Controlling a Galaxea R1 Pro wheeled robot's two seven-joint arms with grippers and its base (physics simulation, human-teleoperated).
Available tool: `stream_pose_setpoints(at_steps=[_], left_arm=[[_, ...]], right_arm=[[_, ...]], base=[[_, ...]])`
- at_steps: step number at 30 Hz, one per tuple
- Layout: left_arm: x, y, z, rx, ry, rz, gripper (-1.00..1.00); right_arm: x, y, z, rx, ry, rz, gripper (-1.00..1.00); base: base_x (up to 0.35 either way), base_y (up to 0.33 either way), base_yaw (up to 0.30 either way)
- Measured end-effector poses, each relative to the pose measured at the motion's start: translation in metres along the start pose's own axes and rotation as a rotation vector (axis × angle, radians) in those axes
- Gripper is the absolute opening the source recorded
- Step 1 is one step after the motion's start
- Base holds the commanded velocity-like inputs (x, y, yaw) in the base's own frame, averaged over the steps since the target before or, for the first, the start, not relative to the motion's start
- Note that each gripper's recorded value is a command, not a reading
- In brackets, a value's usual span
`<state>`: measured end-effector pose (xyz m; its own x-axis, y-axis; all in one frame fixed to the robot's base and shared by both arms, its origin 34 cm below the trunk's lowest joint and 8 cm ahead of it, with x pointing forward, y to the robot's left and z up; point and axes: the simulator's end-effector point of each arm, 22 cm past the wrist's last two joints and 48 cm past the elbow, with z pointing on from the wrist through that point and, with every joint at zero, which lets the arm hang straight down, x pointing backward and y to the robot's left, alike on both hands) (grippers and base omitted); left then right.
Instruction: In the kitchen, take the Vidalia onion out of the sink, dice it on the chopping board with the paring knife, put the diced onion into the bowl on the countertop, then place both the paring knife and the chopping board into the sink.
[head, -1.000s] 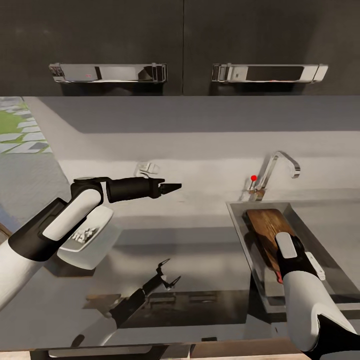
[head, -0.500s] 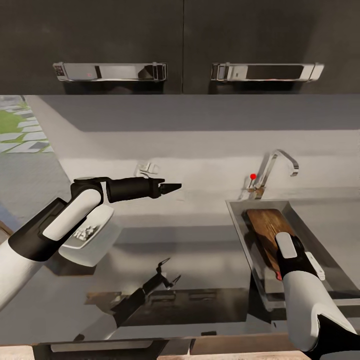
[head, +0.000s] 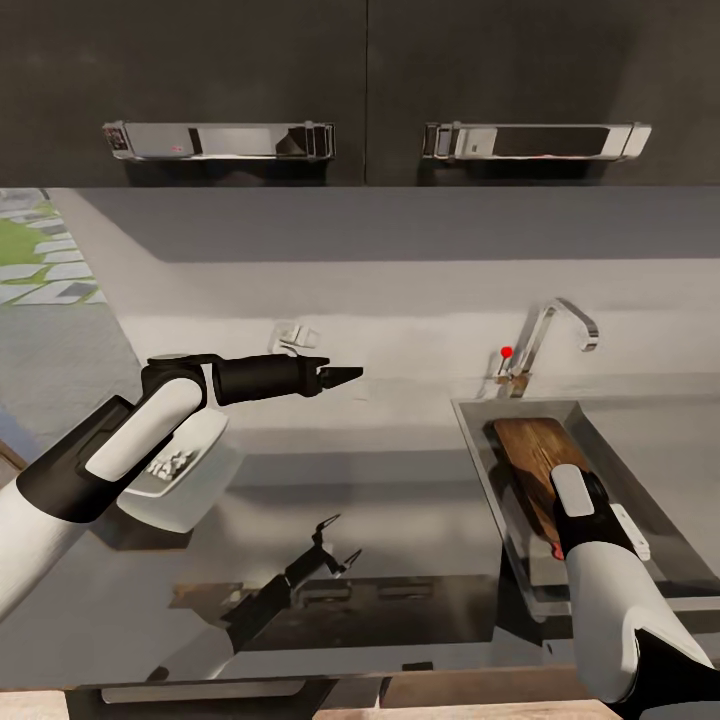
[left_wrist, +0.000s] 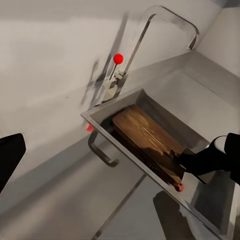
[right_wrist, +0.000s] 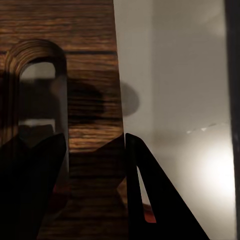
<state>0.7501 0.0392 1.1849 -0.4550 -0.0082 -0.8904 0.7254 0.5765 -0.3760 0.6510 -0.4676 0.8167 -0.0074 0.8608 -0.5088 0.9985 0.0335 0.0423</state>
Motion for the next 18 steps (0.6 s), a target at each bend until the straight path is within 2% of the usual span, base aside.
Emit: stream_pose_setpoints(at_steps=[9, 10, 18], left_arm=[[0.0030, 0.0025, 0.0017, 0.000, 0.004, -0.005, 1.00], [0.0031, 0.0026, 0.0018, 0.000, 0.004, -0.006, 1.00], [0.0035, 0.0029, 0.0020, 0.000, 0.004, -0.006, 1.00]], right_arm=[[0.0011, -0.0008, 0.0026, 0.005, -0.002, -0.004, -1.00], [0.0010, -0.0008, 0.0027, 0.005, -0.003, -0.005, 1.00], [0.0019, -0.0012, 0.0033, 0.006, 0.000, -0.004, 1.00]], base=[[0.000, 0.000, 0.000], [0.000, 0.000, 0.000], [0.000, 0.000, 0.000]])
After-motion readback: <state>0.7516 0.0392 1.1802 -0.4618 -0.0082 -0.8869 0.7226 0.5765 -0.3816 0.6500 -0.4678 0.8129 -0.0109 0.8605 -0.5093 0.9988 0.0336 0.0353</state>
